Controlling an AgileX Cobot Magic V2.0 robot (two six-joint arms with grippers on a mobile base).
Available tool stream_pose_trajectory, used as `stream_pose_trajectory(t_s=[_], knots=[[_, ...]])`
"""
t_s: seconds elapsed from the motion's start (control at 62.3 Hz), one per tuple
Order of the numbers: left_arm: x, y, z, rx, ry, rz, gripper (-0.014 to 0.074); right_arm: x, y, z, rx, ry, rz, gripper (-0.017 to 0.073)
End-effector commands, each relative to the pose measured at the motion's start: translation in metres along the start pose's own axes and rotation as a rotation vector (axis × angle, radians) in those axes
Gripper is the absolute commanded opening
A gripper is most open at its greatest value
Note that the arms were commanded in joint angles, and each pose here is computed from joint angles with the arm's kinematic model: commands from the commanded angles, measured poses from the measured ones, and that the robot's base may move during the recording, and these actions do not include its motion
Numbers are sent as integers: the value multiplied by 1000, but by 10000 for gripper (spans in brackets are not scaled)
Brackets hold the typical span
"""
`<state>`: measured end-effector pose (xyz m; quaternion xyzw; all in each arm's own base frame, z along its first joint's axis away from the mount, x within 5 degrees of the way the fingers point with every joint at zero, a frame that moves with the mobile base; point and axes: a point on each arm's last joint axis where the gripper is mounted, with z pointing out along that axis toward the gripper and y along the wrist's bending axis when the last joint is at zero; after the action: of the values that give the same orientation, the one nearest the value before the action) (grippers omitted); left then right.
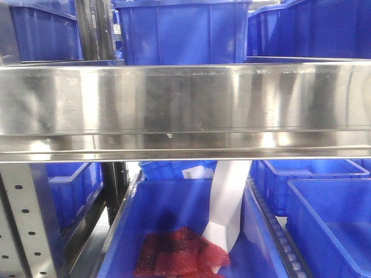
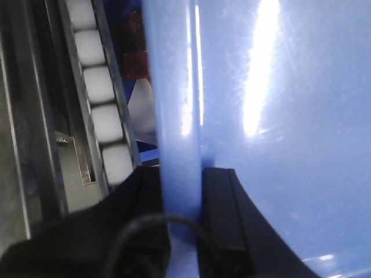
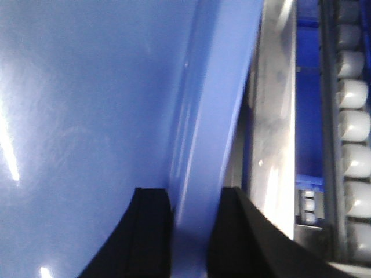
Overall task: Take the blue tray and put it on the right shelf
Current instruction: 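Raise the tray with both grippers above the shelf's steel lip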
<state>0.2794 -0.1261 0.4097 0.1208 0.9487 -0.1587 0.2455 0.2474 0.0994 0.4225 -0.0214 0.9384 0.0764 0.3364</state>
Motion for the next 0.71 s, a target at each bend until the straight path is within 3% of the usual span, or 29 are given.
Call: stream_pose_trajectory(t_s=[0.0,0.177,0.369,0.578,0.642,0.691], knots=[[-18,0,-6,-16,-73,36,-48,-27,-9,-4,47,-128,-32,56],[-38,12,19,-32,-96,-38,-48,-46,-14,35,77,-102,-8,56],[-44,25,57,-54,-25,-65,-48,-49,-11,81,89,-35,-14,56],[-51,40,77,-67,-30,-104,-47,-48,-10,109,97,1,-21,62],[-52,42,80,-55,-22,-122,-27,-48,-10,110,97,3,-21,101],[-52,45,80,-47,-21,-131,12,-48,-10,110,98,4,-21,180]])
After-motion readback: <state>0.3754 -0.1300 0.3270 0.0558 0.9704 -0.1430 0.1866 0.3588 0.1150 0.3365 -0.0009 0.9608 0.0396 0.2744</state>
